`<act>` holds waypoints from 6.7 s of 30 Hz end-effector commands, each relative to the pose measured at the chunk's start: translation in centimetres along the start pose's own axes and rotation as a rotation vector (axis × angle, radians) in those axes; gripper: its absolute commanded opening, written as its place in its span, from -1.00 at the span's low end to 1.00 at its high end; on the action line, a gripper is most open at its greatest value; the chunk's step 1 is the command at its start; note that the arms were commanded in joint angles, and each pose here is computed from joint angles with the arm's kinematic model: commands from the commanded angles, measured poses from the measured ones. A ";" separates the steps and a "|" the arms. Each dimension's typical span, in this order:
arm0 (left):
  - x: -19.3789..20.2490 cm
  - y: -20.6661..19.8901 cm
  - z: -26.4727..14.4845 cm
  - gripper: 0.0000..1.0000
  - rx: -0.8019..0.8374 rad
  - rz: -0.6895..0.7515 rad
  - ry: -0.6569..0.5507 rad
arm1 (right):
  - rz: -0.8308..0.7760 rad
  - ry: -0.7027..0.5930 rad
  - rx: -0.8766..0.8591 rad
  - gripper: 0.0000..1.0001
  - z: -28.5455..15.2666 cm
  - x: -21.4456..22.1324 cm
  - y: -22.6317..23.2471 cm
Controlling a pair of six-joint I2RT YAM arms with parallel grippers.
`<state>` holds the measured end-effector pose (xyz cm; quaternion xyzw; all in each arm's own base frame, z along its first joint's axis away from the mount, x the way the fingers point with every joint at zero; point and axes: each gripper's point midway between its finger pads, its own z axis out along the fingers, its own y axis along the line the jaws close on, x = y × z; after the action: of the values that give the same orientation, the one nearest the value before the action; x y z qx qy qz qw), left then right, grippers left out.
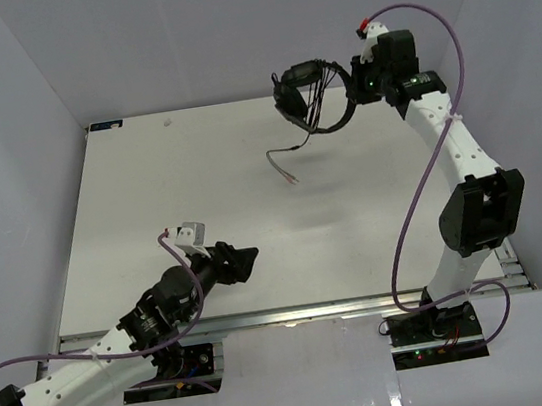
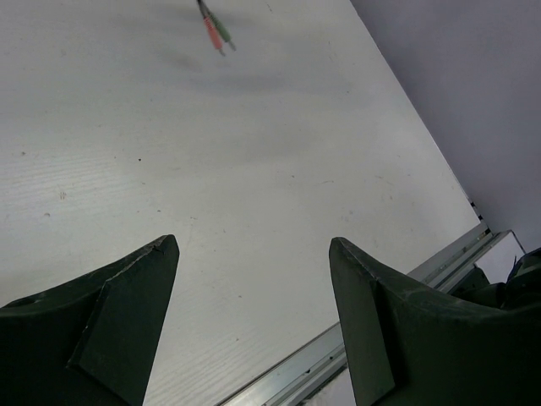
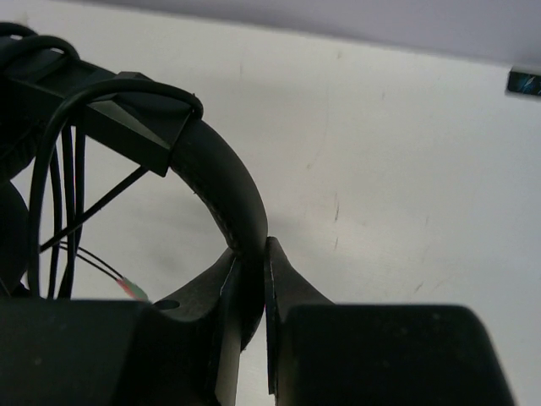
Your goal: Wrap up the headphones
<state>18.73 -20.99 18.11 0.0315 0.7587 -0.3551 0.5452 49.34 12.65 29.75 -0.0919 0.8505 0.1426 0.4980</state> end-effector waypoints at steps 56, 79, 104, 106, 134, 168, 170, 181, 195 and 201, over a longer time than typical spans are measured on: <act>10.1 3.2 18.5 0.39 0.181 -0.002 0.195 | -0.048 0.219 -0.370 -0.85 -3.1 12.5 10.0; 1.0 9.0 15.2 0.45 0.027 -0.059 0.016 | -0.078 0.217 -0.289 -0.85 0.5 11.9 8.2; 1.2 0.5 18.4 0.70 0.336 0.455 -0.151 | 0.006 0.210 -0.489 -0.85 -3.2 8.7 12.8; 0.9 0.6 18.8 0.69 0.321 0.450 -0.167 | 0.007 0.216 -0.497 -0.85 -3.4 9.0 13.0; -1.2 6.7 21.8 -0.64 0.294 0.319 -0.141 | -0.128 0.183 -0.589 -0.85 -9.3 10.5 13.7; 0.0 12.0 24.3 -0.15 0.433 0.086 0.071 | -0.406 0.538 -0.340 -0.85 2.6 23.1 9.4; -0.7 12.4 24.0 -0.15 0.411 0.086 0.076 | -0.410 0.555 -0.315 -0.85 3.4 23.6 8.9; -6.8 14.3 23.0 0.08 0.245 0.124 0.042 | -0.455 0.605 -0.196 -0.85 7.8 23.8 7.8; -13.3 11.1 15.6 0.36 0.134 0.166 -0.069 | -0.552 0.568 -0.223 0.60 6.5 22.5 9.5; -13.3 8.5 9.6 0.63 0.115 0.173 -0.106 | -0.543 0.515 -0.149 0.90 4.5 19.9 7.7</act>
<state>38.67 -16.86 22.79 0.1236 0.6948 -0.3639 0.6079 40.36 22.87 6.48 -0.4024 0.8852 0.0557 0.2266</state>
